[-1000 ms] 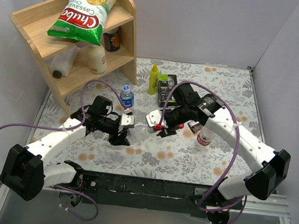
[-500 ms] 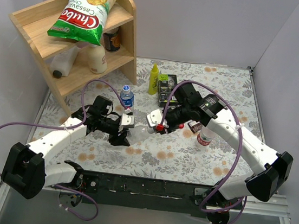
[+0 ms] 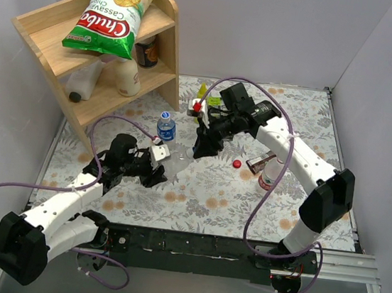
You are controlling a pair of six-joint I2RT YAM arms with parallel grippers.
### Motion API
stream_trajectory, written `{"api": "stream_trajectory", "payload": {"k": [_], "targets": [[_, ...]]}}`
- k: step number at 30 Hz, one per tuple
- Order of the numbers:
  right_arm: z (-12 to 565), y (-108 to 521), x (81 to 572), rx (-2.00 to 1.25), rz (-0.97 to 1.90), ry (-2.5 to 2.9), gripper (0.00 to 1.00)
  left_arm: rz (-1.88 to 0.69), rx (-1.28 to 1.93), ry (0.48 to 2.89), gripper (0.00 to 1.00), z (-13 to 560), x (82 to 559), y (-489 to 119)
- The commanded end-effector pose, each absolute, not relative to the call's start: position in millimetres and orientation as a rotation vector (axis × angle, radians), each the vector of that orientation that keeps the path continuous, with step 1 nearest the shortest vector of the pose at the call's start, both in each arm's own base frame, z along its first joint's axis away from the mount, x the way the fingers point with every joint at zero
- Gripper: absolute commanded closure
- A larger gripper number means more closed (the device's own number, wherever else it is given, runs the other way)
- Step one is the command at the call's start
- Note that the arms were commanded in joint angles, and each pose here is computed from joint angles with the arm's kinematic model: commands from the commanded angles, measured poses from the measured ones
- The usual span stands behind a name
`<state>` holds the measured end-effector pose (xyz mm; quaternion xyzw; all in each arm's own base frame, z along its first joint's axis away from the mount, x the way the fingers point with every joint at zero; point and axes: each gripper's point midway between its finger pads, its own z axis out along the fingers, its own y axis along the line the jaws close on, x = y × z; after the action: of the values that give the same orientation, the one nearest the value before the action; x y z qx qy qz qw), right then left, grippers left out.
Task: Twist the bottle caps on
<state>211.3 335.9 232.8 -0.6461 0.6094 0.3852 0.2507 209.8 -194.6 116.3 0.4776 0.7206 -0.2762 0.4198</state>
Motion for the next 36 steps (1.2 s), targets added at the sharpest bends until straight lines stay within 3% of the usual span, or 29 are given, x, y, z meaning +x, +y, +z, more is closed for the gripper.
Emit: {"api": "stream_trajectory", "payload": {"k": [1,3,7,8,10,11,14,16,21,25,31,36], "targets": [[241.3,356.3,192.6,-1.408,1.580,2.022,0.89,-0.566,0.961,1.574,1.00,191.5,257.8,-202.7],[251.1,363.8,183.8,-1.298,1.810,2.082,0.89,-0.483,0.906,1.630,1.00,184.2,271.8,-192.5],[255.2,368.0,189.6,-1.240,1.850,2.133,0.87,-0.410,0.846,1.723,1.00,169.9,283.4,-180.9],[258.9,366.2,192.8,-1.243,1.844,2.110,0.70,-0.416,0.832,1.763,1.00,162.9,280.8,-178.7],[267.3,361.3,200.9,-1.317,1.771,1.998,0.54,-0.447,0.874,1.789,1.00,153.1,272.3,-181.0],[270.3,353.6,211.6,-1.310,1.712,1.981,0.39,-0.447,0.923,1.782,1.00,149.5,269.0,-181.6],[266.9,330.9,241.6,-1.399,1.446,1.916,0.16,-0.512,1.097,1.767,1.00,137.7,250.1,-188.9],[263.3,319.9,255.1,-1.540,1.258,1.804,0.10,-0.595,1.209,1.790,1.00,124.9,232.0,-193.5],[269.1,307.7,244.3,-1.754,1.109,1.596,0.08,-0.737,1.455,1.693,1.00,122.9,204.3,-203.7],[254.2,304.0,207.3,-2.066,0.983,1.305,0.07,-0.831,1.504,1.647,1.00,128.0,191.6,-210.1],[238.0,306.9,180.7,-2.197,0.797,1.052,0.15,-0.887,1.523,1.610,1.00,134.0,182.4,-213.5],[241.4,308.4,172.3,-2.189,0.712,0.963,0.29,-0.899,1.528,1.611,1.00,132.3,179.7,-213.3]]}}
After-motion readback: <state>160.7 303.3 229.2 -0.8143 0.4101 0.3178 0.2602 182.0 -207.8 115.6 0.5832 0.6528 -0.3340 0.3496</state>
